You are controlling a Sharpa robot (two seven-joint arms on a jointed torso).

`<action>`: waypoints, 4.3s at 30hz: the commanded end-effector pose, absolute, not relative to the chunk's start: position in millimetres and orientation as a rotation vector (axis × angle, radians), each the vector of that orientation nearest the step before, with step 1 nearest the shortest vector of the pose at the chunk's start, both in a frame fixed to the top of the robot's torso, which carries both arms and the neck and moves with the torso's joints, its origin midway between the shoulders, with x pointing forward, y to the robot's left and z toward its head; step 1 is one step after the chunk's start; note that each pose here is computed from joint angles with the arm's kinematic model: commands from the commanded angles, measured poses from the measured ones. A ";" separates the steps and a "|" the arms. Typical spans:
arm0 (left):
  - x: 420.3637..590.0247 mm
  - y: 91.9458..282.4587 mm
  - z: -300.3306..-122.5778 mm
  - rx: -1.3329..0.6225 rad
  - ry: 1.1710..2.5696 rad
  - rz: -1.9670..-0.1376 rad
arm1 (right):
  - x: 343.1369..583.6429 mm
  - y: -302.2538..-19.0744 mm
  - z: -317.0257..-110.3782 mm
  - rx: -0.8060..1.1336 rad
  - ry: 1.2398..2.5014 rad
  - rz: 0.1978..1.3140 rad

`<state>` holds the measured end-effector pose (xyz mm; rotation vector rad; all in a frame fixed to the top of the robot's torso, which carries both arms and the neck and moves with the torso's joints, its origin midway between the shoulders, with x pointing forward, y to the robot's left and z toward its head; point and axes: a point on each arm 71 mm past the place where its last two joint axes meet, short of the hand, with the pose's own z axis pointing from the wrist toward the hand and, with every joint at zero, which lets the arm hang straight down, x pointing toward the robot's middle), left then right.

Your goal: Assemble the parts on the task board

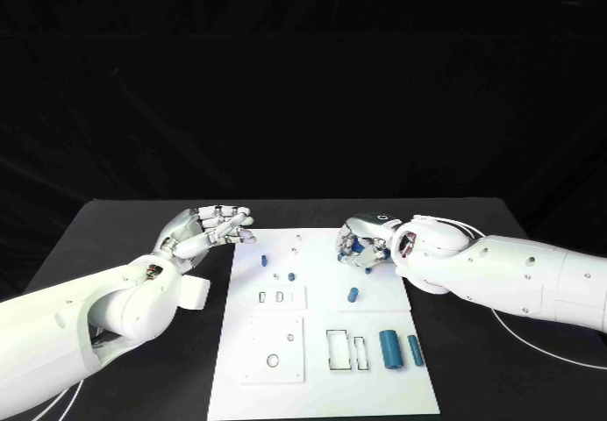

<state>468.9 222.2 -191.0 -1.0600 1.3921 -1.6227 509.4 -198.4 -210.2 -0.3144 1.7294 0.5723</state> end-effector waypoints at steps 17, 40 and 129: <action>468.2 221.3 -189.6 -1.060 1.403 -1.655 | 511.0 -185.0 -199.9 -0.243 1.584 0.588; 465.5 216.2 -188.0 -1.056 1.409 -1.670 | 528.3 -138.8 -190.1 -0.235 1.490 0.591; 465.2 222.6 -183.9 -1.063 1.417 -1.643 | 526.4 -157.8 -187.2 -0.129 1.494 0.602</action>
